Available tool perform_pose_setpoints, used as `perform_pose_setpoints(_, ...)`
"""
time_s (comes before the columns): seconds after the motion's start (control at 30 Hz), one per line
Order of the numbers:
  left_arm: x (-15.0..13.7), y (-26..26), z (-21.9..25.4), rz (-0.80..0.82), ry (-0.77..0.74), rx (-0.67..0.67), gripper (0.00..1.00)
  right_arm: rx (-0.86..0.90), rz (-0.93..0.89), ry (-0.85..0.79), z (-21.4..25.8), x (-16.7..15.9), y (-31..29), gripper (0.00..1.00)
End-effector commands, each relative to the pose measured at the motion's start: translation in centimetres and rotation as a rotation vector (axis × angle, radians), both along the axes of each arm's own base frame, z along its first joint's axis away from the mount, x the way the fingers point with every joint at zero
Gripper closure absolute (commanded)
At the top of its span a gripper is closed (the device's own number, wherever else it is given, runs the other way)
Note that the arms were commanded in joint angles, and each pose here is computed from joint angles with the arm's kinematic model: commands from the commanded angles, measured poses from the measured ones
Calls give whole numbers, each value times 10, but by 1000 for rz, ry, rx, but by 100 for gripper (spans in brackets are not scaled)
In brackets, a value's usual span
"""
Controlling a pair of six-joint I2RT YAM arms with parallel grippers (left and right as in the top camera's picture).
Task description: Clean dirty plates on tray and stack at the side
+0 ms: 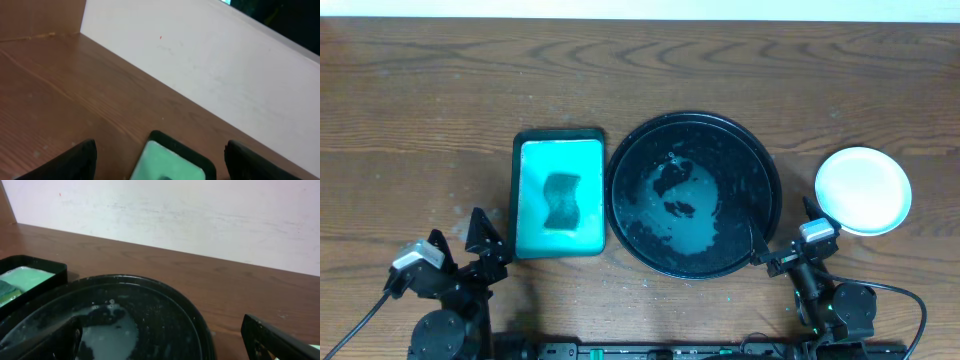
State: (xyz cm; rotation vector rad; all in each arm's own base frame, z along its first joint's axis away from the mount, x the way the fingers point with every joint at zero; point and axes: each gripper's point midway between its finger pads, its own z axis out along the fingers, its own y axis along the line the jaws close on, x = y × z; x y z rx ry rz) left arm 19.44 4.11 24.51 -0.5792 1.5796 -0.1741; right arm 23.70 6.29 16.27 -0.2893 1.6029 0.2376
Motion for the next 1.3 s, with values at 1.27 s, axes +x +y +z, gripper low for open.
perform_pose_setpoints(1.27, 36, 0, -113, -4, 130, -6, 18, 6, 4, 0, 0, -1, 1, 1)
